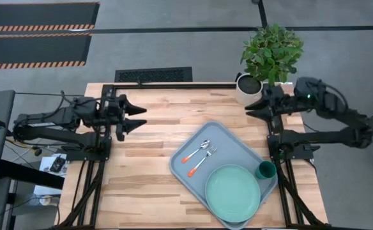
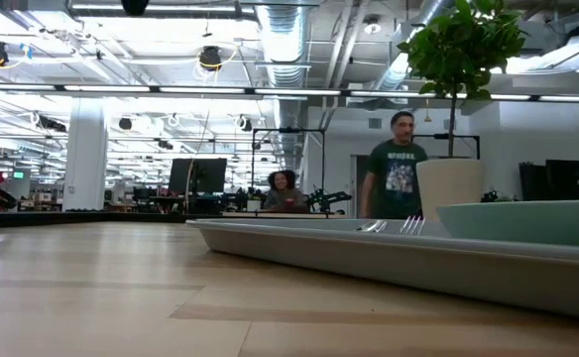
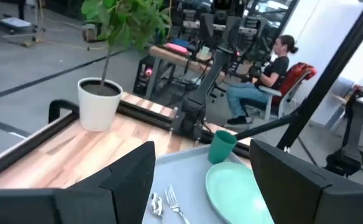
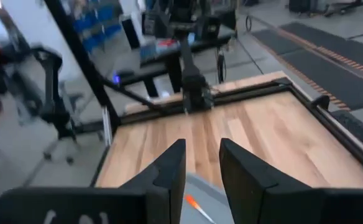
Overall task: Pick and place plate/cup/fork/spoon on tray
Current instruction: Return to Home Position
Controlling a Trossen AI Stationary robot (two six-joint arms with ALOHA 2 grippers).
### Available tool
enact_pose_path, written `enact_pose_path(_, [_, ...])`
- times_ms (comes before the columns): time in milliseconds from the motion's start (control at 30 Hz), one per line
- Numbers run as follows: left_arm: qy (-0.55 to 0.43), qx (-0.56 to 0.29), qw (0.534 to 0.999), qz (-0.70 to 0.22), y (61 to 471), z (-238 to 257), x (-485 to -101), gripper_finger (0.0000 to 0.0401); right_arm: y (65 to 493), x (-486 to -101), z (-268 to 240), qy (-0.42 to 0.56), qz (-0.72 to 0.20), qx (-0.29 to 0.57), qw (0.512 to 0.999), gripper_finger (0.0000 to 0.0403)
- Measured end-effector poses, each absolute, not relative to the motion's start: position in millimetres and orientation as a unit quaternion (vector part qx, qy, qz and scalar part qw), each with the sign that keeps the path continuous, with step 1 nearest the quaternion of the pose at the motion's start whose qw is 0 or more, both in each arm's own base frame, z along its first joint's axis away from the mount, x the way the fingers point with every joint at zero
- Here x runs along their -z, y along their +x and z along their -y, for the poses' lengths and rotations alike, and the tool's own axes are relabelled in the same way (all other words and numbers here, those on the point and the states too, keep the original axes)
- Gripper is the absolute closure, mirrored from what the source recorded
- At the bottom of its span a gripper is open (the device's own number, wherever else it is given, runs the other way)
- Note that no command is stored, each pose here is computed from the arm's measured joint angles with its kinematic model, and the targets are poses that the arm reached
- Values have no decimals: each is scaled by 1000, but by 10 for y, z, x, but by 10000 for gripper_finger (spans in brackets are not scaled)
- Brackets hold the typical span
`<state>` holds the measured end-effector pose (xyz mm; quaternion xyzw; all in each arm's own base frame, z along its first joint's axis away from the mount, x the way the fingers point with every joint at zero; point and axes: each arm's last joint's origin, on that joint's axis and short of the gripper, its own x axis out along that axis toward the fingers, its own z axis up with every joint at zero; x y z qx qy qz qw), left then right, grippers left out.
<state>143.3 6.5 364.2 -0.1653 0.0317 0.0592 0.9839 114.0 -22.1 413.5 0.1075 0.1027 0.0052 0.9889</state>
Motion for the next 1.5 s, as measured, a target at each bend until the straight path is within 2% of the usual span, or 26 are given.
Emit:
enact_pose_path(167, [-180, -61, 982, -11, 1448, -68, -3344, 152, 1038, -3776, 197, 150, -47, -5, 988, 280])
enact_pose_path(433, [-234, -49, 971, 12, 1412, -63, -2872, 152, 698, -3548, 120, 167, 27, 12, 986, 280])
enact_pose_path(667, [-261, -39, 964, 24, 1347, -57, -2685, 152, 479, -3338, 64, 180, 77, 7, 981, 280])
enact_pose_path(933, [-261, -36, 964, 19, 1298, -53, -2570, 152, 650, -2838, 110, 225, 101, -3, 969, 280])
enact_pose_path(1167, [-253, -33, 967, 4, 1265, -48, -2544, 152, 832, -2508, 138, 227, 140, -29, 963, 280])
enact_pose_path(1500, [-242, -56, 968, -29, 1167, -54, -2476, 152, 955, -2149, 81, 253, 129, -39, 958, 280])
